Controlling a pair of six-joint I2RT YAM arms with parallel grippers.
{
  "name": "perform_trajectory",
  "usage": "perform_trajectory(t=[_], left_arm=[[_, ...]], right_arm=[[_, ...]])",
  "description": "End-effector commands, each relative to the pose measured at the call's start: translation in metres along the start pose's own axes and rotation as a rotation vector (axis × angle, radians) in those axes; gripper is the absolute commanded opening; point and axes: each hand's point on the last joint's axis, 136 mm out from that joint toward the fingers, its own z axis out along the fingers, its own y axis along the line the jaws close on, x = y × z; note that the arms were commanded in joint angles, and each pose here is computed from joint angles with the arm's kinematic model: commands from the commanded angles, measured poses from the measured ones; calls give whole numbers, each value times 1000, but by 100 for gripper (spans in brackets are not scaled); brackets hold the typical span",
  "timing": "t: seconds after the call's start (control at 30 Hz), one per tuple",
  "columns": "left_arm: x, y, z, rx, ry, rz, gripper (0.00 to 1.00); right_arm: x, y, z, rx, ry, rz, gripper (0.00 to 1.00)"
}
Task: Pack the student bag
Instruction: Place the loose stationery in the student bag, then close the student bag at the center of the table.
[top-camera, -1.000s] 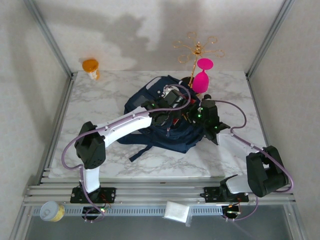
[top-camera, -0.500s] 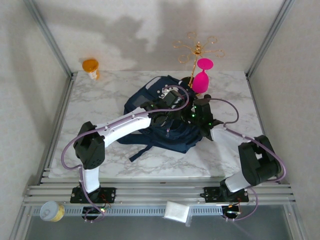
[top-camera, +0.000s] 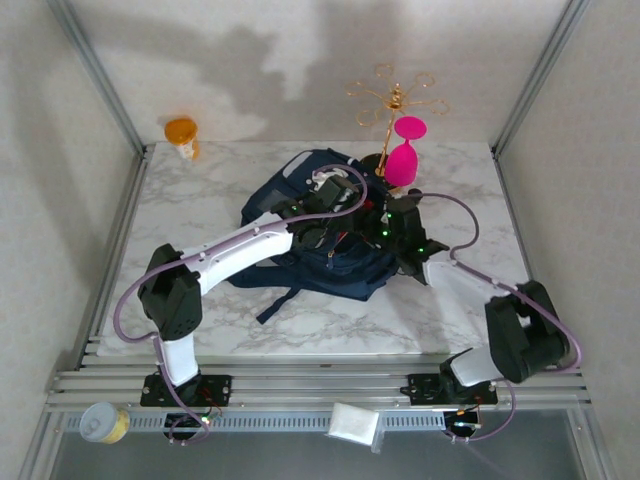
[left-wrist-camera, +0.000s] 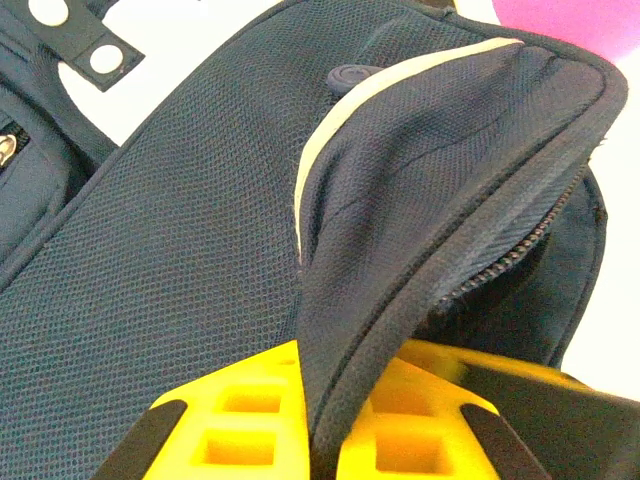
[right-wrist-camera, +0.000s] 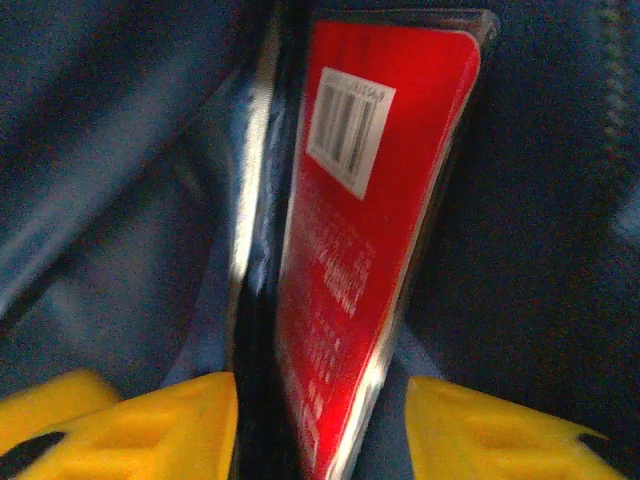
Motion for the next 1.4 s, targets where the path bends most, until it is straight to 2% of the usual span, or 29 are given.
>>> perform_trajectory(t=[0.0, 0.07, 0.13, 0.17, 0.33, 0.5, 0.6, 0.67, 0.7, 0.83, 0.9, 0.97, 1.03, 1.1, 1.2, 1.27, 1.37], left_arm=[[-30, -15, -23, 92, -93, -75, 0], [-30, -15, -23, 94, -91, -78, 0], [-29, -15, -23, 95, -88, -75, 0], [-29, -15, -23, 93, -88, -74, 0], [-28, -18, -23, 112, -81, -75, 0], [-25, -18, -20, 115, -76, -76, 0], [-30, -2, -17, 38, -94, -92, 0], [-31, 3, -15, 24, -92, -114, 4], [-31, -2, -15, 57, -86, -118, 8], [-21, -16, -15, 154, -42, -126, 26], [-19, -22, -23, 216, -15, -116, 33], [-19, -29, -43, 312, -3, -107, 41], [-16, -28, -63, 391, 1, -126, 47], [-11, -12, -76, 410, -9, -176, 49], [2, 24, -83, 387, -24, -263, 51], [14, 58, -73, 309, -32, -334, 53], [29, 87, -52, 271, -14, -458, 53]], right_arm=[[8, -7, -14, 9, 70, -22, 44], [5, -12, -15, 24, 86, -7, 35], [-1, -15, -13, 46, 78, -15, 31], [-5, -18, -9, 55, 80, -3, 25], [-18, -8, 18, 5, 86, 11, 9], [-15, 10, 46, -61, 121, 15, 2], [-23, 21, 40, -75, 102, -28, 7], [-28, 20, 26, -57, 80, -68, 16], [-31, 13, 17, -34, 77, -67, 23], [-40, -23, -25, 44, 35, -34, 34], [-40, -38, -42, 105, 31, -58, 36], [-38, -52, -55, 216, 38, -111, 36], [-27, -53, -67, 259, 43, -180, 35], [-17, -48, -78, 283, 25, -250, 36], [15, -32, -79, 227, 91, -330, 37], [42, -30, -73, 222, 146, -377, 37], [75, -20, -59, 205, 205, -466, 41]])
